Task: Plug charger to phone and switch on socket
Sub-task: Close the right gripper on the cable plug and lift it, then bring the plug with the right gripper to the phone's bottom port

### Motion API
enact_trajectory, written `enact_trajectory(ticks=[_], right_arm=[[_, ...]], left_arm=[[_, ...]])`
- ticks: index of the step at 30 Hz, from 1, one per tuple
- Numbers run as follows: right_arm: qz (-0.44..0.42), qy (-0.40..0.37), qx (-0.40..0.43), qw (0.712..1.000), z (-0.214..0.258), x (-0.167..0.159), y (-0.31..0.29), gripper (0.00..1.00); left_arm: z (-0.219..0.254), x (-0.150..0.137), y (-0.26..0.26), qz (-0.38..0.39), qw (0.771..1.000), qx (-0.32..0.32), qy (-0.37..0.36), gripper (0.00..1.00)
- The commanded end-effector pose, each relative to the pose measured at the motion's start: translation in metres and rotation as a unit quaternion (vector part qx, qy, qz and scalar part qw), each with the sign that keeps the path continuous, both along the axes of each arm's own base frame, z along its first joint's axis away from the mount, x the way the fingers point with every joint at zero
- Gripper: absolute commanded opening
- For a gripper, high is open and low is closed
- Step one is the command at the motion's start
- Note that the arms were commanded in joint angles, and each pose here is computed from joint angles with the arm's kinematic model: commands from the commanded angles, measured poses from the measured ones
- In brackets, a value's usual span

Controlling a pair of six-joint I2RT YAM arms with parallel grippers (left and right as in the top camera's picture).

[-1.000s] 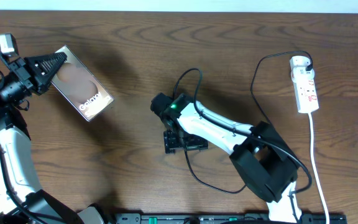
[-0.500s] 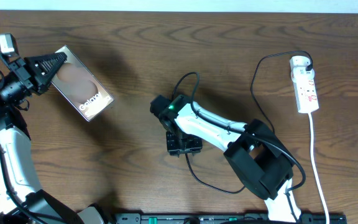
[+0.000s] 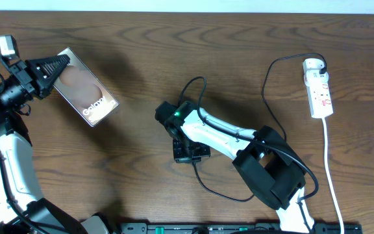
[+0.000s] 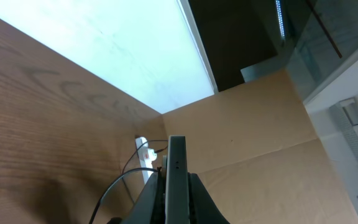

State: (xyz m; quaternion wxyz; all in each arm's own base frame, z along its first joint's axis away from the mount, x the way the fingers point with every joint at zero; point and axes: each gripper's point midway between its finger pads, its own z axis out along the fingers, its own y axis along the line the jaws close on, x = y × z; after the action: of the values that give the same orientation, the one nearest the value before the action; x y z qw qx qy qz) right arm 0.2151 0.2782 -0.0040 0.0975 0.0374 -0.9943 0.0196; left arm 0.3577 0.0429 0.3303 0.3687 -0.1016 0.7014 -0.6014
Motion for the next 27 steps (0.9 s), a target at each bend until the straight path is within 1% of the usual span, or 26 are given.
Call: enact_trajectory(ticks=[1, 4, 7, 8, 10, 11, 12, 13, 15, 16, 18, 21, 24, 25, 27], right_arm=[[-0.01, -0.01, -0.015, 1.0, -0.015, 0.016, -0.009, 0.01], [-0.016, -0.019, 0.0, 1.0, 0.001, 0.038, -0.009, 0.01], [0.0, -0.02, 0.055, 0.998, 0.028, 0.063, 0.0, 0.01], [0.012, -0.017, 0.094, 0.995, 0.041, 0.073, 0.008, 0.01], [0.054, -0.005, 0.215, 0.975, 0.075, 0.087, 0.035, 0.01], [0.084, 0.0, 0.284, 0.955, 0.096, 0.091, 0.049, 0.01], [0.122, 0.002, 0.368, 0.922, 0.123, 0.094, 0.064, 0.02], [0.164, -0.001, 0.45, 0.878, 0.154, 0.094, 0.075, 0.02], [0.226, -0.016, 0.55, 0.804, 0.197, 0.091, 0.079, 0.02], [0.252, -0.029, 0.574, 0.779, 0.211, 0.09, 0.076, 0.02], [0.305, -0.046, 0.586, 0.749, 0.22, 0.083, 0.065, 0.01], [0.361, -0.046, 0.597, 0.715, 0.22, 0.062, 0.058, 0.01], [0.421, -0.038, 0.623, 0.658, 0.225, 0.03, 0.057, 0.01], [0.431, -0.037, 0.63, 0.645, 0.227, 0.023, 0.058, 0.01], [0.438, -0.03, 0.634, 0.636, 0.227, 0.014, 0.064, 0.02]], left_arm=[[0.005, -0.003, -0.001, -0.01, 1.0, 0.008, -0.012, 0.07], [0.005, -0.003, -0.001, -0.01, 1.0, 0.008, -0.012, 0.07], [0.005, -0.003, -0.001, -0.01, 1.0, 0.008, -0.012, 0.07], [0.005, -0.003, -0.001, -0.01, 1.0, 0.008, -0.012, 0.07], [0.005, -0.003, -0.001, -0.011, 1.0, 0.008, -0.012, 0.07], [0.005, -0.003, -0.001, -0.011, 1.0, 0.008, -0.012, 0.07], [0.005, -0.003, -0.001, -0.011, 1.0, 0.009, -0.013, 0.07], [0.005, -0.003, -0.001, -0.011, 1.0, 0.01, -0.014, 0.07], [0.005, -0.003, -0.002, -0.011, 1.0, 0.011, -0.015, 0.07], [0.005, -0.003, -0.002, -0.012, 1.0, 0.011, -0.015, 0.07], [0.005, -0.003, -0.006, -0.016, 1.0, 0.011, -0.015, 0.07], [0.005, -0.002, -0.013, -0.028, 0.999, 0.01, -0.015, 0.07], [0.005, -0.001, -0.027, -0.046, 0.999, 0.01, -0.015, 0.07], [0.005, -0.001, -0.031, -0.052, 0.998, 0.01, -0.016, 0.07], [0.005, -0.001, -0.041, -0.066, 0.998, 0.01, -0.016, 0.07]])
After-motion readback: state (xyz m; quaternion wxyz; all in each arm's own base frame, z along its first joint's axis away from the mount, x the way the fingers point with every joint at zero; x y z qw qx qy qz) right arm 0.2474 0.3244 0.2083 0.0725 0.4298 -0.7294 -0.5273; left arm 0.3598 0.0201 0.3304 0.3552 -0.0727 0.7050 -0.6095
